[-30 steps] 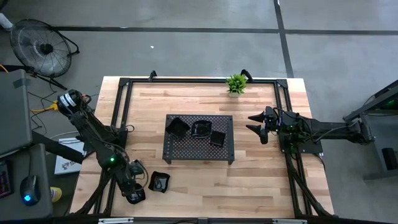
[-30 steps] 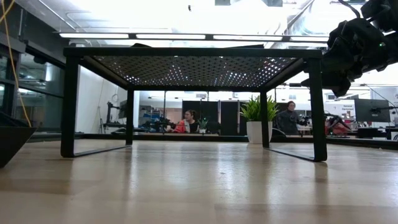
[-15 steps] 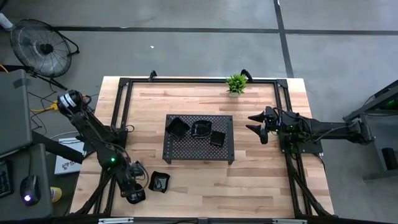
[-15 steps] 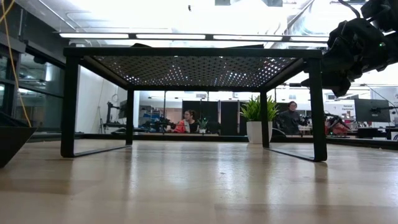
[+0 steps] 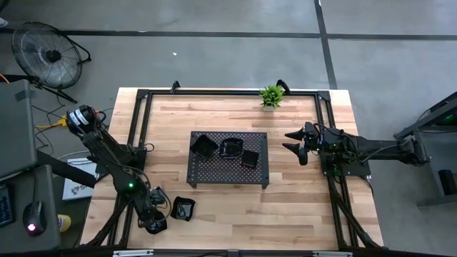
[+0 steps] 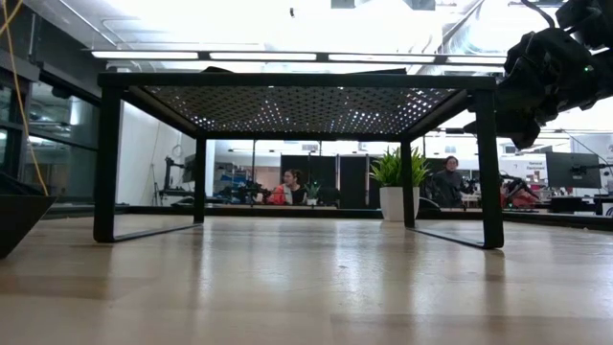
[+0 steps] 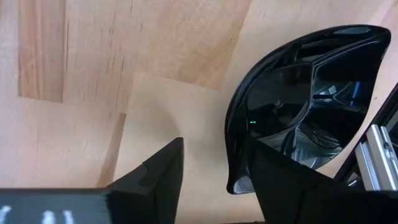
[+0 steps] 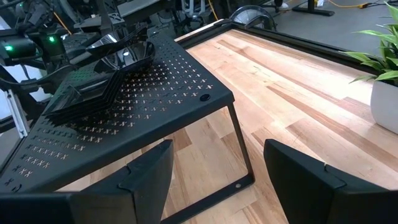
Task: Pick & Place Mini shaped plates
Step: Stack the leaf shaped plate on top of the leaf shaped plates on the shelf
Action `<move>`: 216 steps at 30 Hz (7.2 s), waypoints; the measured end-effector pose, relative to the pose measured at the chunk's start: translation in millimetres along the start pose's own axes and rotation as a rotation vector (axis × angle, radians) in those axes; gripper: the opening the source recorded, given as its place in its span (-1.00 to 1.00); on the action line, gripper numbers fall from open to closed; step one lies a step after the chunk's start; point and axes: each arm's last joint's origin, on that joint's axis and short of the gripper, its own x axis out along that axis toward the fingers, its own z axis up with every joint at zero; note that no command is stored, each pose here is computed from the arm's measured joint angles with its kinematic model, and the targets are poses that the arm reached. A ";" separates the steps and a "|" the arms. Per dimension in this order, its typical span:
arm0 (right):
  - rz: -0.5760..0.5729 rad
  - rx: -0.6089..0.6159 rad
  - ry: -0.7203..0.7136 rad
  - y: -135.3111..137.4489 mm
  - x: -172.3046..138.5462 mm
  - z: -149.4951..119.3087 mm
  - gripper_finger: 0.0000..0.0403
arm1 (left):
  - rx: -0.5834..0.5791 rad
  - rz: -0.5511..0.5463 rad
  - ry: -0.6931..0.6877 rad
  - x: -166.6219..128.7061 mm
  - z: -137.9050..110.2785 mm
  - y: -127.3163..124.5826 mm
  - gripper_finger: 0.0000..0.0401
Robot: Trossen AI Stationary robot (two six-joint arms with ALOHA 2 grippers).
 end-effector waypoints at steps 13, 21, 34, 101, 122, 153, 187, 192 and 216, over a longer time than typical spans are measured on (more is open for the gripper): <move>0.000 0.000 0.000 0.0 0.0 0.0 0.22 | 0.008 -0.033 0.011 7.0 2.2 -5.2 -0.57; 0.000 0.000 0.000 0.0 0.0 -0.1 0.22 | 0.009 -0.058 0.015 8.8 3.1 -7.9 -0.73; 0.000 0.000 0.000 0.0 0.0 0.0 0.22 | 0.019 -0.109 0.011 7.7 4.2 -13.5 -0.98; -0.153 -0.151 -0.048 -4.3 -0.4 1.7 0.22 | -0.122 -0.007 -1.254 -180.8 109.3 -54.6 -1.00; -0.001 0.504 -0.128 1.6 -0.7 10.1 0.22 | -0.276 0.116 -1.473 -187.8 111.8 -52.5 -1.00; 0.050 -0.001 -0.081 158.9 42.2 144.8 0.22 | -0.213 0.171 -1.574 -205.6 152.5 -41.6 -1.00; -0.255 -0.031 -0.392 220.2 116.1 134.6 0.22 | -0.328 0.382 -1.694 -213.4 150.5 -38.1 -1.00; -0.256 -0.023 -0.390 217.4 121.6 133.8 0.22 | -0.326 0.387 -1.693 -213.3 150.5 -37.9 -1.00; -0.157 -0.071 -0.362 201.6 141.8 139.8 -0.51 | -0.299 0.444 -1.681 -212.8 150.2 -37.2 -1.00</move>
